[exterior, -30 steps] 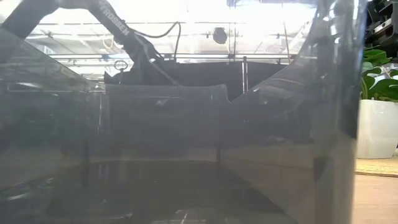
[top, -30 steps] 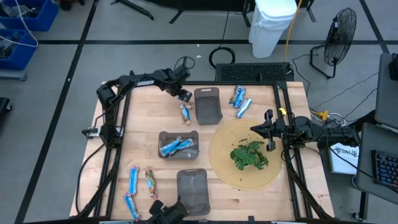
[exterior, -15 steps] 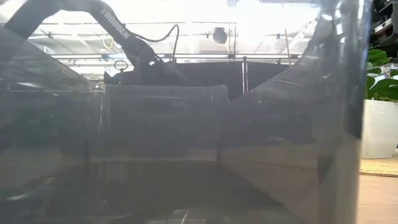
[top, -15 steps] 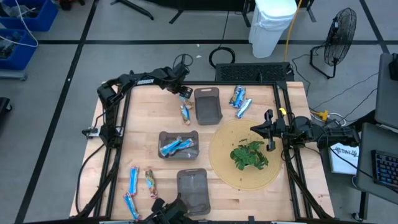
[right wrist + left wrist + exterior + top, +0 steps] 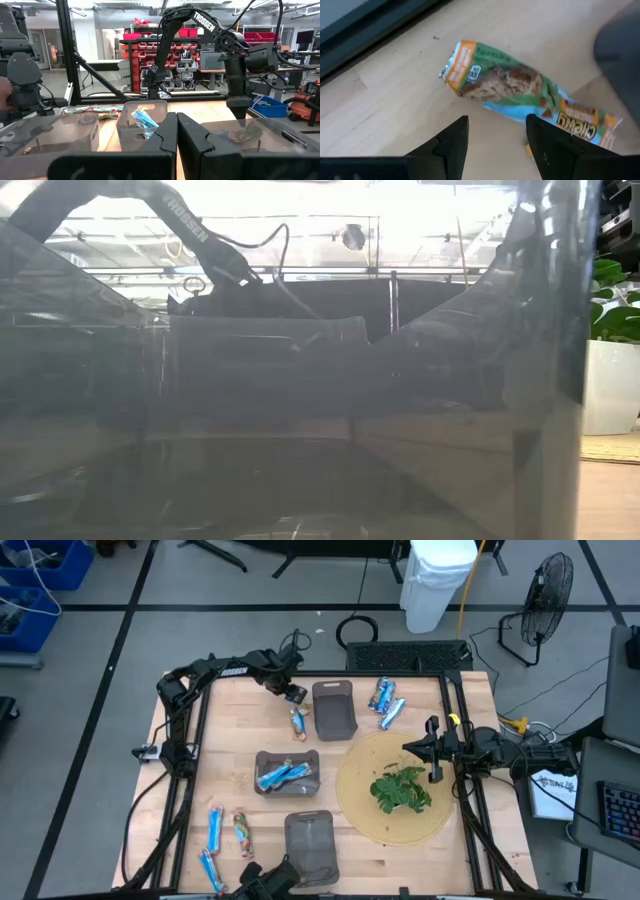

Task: Pick and place Granola Bars by type
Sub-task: Put the yellow granola bar into the middle black bin

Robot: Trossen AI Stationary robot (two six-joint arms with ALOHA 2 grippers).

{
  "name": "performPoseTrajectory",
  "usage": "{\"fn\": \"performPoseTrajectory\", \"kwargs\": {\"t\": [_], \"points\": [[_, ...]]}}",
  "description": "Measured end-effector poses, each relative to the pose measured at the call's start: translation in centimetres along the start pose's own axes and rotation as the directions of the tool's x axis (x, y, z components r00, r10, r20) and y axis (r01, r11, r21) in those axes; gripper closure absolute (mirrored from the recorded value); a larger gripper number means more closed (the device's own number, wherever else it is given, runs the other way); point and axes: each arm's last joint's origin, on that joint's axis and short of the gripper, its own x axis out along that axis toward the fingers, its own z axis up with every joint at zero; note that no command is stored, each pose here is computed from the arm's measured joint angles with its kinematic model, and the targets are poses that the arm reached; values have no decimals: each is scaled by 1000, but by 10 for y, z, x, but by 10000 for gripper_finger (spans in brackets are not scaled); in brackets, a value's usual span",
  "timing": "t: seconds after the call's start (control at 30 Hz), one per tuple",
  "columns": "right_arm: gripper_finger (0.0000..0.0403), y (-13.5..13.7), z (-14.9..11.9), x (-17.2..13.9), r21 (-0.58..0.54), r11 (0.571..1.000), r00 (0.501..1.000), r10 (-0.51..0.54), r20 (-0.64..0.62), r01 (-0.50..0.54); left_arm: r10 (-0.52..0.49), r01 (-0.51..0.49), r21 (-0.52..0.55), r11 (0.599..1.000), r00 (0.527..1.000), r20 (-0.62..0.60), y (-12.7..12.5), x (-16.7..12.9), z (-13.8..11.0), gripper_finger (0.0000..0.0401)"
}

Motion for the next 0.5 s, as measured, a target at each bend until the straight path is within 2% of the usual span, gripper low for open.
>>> {"fn": "performPoseTrajectory", "kwargs": {"t": [0.1,0.17,0.33,0.4,0.5], "points": [[403,0,0,0,0,1000,1000,0,0,0,-6,6,13,1000,1000,-11,0,0,-1,201],[403,0,0,0,0,1000,1000,0,0,0,-49,50,26,998,999,-22,-2,0,-1,201],[403,0,0,0,0,1000,1000,-1,0,1,-149,163,165,973,984,-95,-17,0,-10,201],[403,0,0,0,0,1000,1000,0,0,0,-122,150,269,951,985,-118,-24,0,-15,206],[403,0,0,0,0,1000,1000,0,0,0,-38,80,413,907,993,-108,-36,0,-22,239]]}}
